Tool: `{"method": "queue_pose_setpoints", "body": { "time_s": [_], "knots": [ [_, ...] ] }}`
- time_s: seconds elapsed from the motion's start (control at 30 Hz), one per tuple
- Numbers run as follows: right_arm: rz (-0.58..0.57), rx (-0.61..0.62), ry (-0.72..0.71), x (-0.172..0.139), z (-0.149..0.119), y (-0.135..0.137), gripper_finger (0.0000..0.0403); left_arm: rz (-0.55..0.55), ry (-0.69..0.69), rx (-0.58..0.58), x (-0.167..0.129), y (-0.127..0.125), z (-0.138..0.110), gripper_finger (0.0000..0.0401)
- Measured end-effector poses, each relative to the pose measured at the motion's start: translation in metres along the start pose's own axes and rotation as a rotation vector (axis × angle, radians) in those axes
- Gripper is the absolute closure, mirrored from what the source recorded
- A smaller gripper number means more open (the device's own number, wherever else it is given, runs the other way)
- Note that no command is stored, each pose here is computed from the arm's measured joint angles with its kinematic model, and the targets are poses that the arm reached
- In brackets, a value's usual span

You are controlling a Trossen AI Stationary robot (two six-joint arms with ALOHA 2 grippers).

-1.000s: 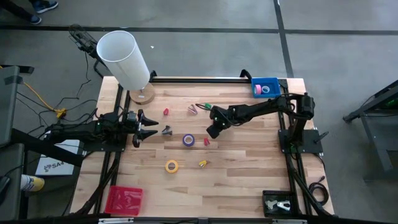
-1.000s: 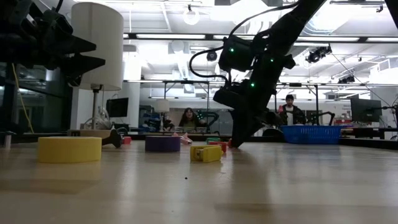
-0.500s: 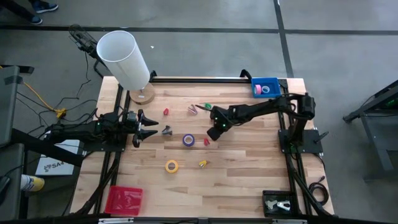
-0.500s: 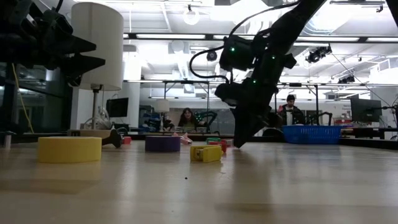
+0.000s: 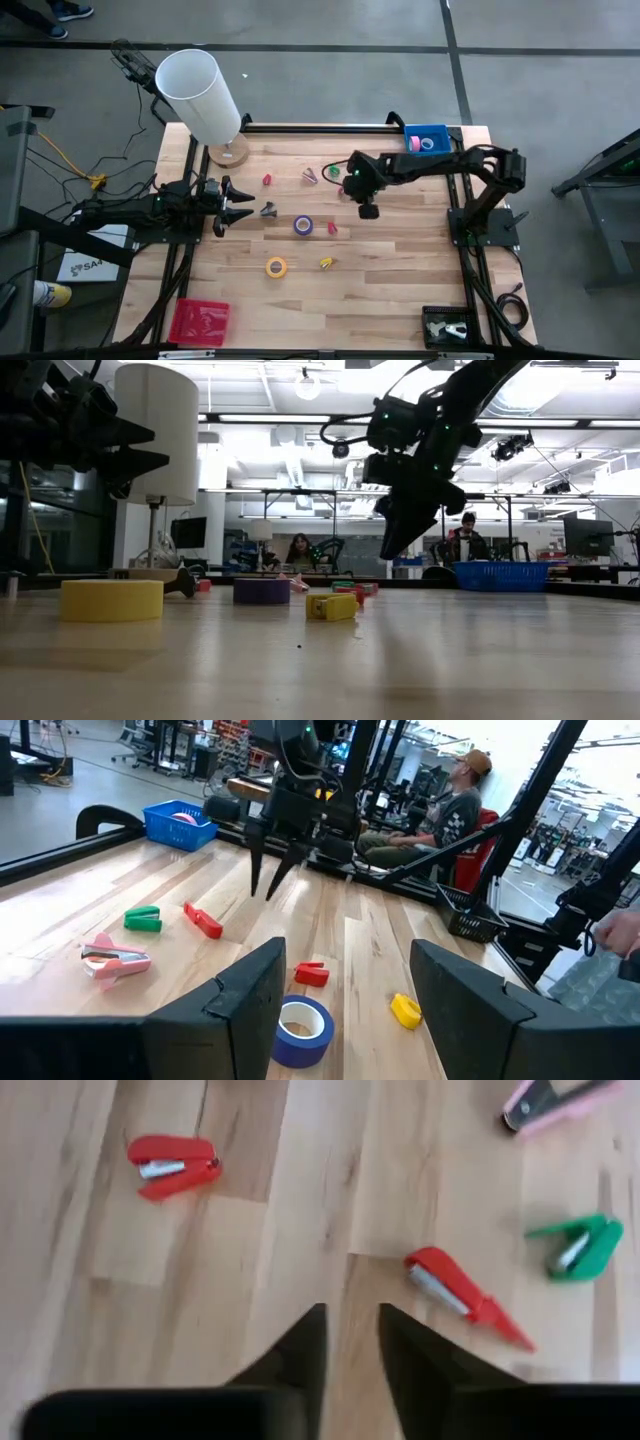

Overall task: Pick and place Stapler, Stapler remover, tape
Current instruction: Put the bottom right red stapler into the red bin

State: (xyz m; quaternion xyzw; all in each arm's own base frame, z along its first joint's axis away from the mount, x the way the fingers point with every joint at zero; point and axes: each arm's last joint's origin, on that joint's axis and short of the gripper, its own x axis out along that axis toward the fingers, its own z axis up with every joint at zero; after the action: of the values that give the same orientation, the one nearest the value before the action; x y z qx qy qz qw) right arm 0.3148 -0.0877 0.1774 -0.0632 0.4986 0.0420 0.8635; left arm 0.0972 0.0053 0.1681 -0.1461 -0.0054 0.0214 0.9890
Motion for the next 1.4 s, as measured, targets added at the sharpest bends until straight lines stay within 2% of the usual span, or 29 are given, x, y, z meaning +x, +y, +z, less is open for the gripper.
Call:
{"method": "queue_pose_setpoints", "body": {
  "time_s": [0.1, 0.23, 0.33, 0.4, 0.63, 0.93, 1.1, 1.4],
  "knots": [
    [-0.006, -0.113, 0.013, 0.004, -0.002, -0.003, 0.0258, 0.000, 0.000, 0.000, 0.000, 0.000, 0.000, 0.0188],
    [-0.108, -0.336, 0.055, 0.008, 0.000, -0.006, 0.0183, 0.000, 0.000, 0.000, 0.000, 0.000, 0.000, 0.0188],
    [-0.183, -0.463, 0.080, 0.009, 0.002, -0.009, 0.0148, 0.000, 0.000, 0.000, 0.000, 0.000, 0.000, 0.0188],
    [-0.192, -0.514, 0.095, 0.009, 0.002, -0.010, 0.0137, 0.000, 0.000, 0.000, 0.000, 0.000, 0.000, 0.0188],
    [-0.112, -0.564, 0.135, 0.024, 0.001, -0.021, 0.0141, 0.000, 0.000, 0.000, 0.000, 0.000, 0.000, 0.0188],
    [-0.019, -0.584, 0.171, 0.044, 0.018, -0.035, 0.0148, 0.000, 0.000, 0.000, 0.000, 0.000, 0.000, 0.0188],
    [0.027, -0.578, 0.195, 0.049, 0.017, -0.048, 0.0151, 0.000, 0.000, 0.000, 0.000, 0.000, 0.000, 0.0188],
    [0.075, -0.583, 0.167, 0.048, 0.015, -0.059, 0.0187, 0.000, 0.000, 0.000, 0.000, 0.000, 0.000, 0.0188]
  ]
}}
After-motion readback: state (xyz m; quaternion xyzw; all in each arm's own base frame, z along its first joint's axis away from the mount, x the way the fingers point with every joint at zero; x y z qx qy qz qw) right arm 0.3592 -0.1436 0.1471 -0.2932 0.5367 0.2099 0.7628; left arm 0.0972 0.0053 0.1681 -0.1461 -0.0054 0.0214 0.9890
